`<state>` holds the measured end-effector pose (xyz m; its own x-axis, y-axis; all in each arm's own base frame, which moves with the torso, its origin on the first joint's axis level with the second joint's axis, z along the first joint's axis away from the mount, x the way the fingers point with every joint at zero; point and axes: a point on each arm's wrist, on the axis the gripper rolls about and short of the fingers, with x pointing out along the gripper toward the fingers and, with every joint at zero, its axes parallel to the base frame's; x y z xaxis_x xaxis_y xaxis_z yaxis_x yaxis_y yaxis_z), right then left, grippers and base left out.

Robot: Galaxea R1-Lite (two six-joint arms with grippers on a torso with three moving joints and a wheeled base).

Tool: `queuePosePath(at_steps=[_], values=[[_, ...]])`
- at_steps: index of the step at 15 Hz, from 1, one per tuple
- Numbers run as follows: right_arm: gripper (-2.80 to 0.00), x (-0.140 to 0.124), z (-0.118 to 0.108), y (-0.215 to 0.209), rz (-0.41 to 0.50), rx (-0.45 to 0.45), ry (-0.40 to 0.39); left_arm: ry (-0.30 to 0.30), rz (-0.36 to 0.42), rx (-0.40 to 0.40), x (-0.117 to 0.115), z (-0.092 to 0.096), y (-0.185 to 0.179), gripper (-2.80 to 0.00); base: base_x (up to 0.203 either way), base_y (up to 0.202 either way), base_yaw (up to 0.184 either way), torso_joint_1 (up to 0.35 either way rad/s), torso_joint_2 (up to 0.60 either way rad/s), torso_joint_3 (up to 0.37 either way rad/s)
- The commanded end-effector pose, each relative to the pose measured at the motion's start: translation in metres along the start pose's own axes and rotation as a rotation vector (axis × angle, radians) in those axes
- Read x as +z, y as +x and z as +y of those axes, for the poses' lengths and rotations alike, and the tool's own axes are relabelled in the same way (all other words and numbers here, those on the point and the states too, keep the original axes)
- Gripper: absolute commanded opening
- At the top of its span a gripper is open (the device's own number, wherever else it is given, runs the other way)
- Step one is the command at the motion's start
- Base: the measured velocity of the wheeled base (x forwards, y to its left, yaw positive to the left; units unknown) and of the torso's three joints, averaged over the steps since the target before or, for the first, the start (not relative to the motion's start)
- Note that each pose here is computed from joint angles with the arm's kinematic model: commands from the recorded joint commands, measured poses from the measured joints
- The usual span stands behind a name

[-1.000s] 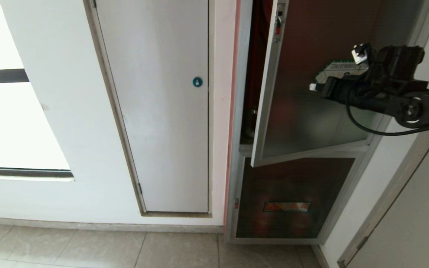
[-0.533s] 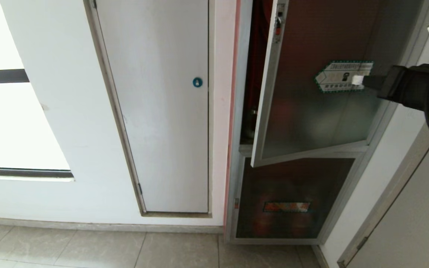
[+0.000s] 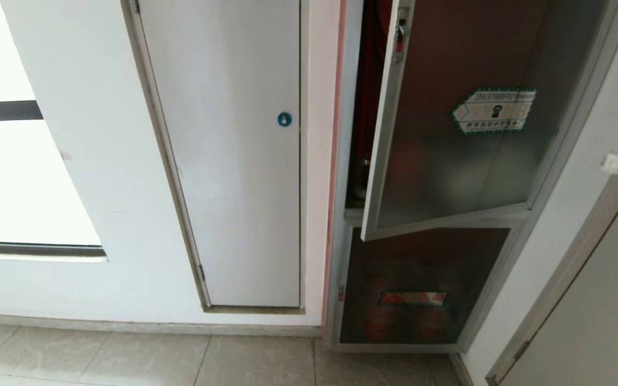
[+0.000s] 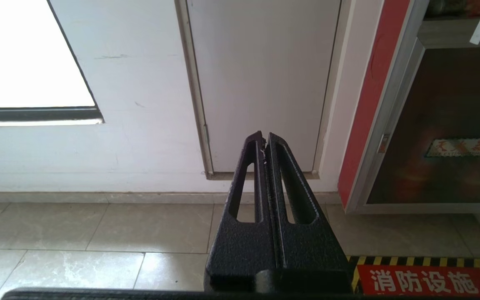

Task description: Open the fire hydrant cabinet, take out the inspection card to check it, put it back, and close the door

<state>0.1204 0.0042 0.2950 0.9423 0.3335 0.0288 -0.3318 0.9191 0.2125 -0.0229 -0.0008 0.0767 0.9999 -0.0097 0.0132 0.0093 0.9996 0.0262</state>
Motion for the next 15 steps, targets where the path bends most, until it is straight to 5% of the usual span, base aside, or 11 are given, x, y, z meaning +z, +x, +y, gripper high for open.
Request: queuePosePath(at_steps=[1, 8, 15], values=[[-2.8, -0.003, 0.016, -0.042, -0.087, 0.024, -0.034, 0.0, 0.007, 0.0, -0.002, 0.0, 0.001, -2.8, 0.0, 0.0, 0.0, 0.0, 0.0, 0.0], [-2.8, -0.058, 0.042, -0.138, -0.17, 0.063, -0.072, 0.0, 0.007, 0.0, -0.002, 0.0, 0.001, -2.8, 0.0, 0.0, 0.0, 0.0, 0.0, 0.0], [-2.8, -0.114, 0.037, -0.168, -0.221, 0.032, -0.125, 0.0, 0.007, 0.0, -0.002, 0.0, 0.001, -2.8, 0.0, 0.0, 0.0, 0.0, 0.0, 0.0]])
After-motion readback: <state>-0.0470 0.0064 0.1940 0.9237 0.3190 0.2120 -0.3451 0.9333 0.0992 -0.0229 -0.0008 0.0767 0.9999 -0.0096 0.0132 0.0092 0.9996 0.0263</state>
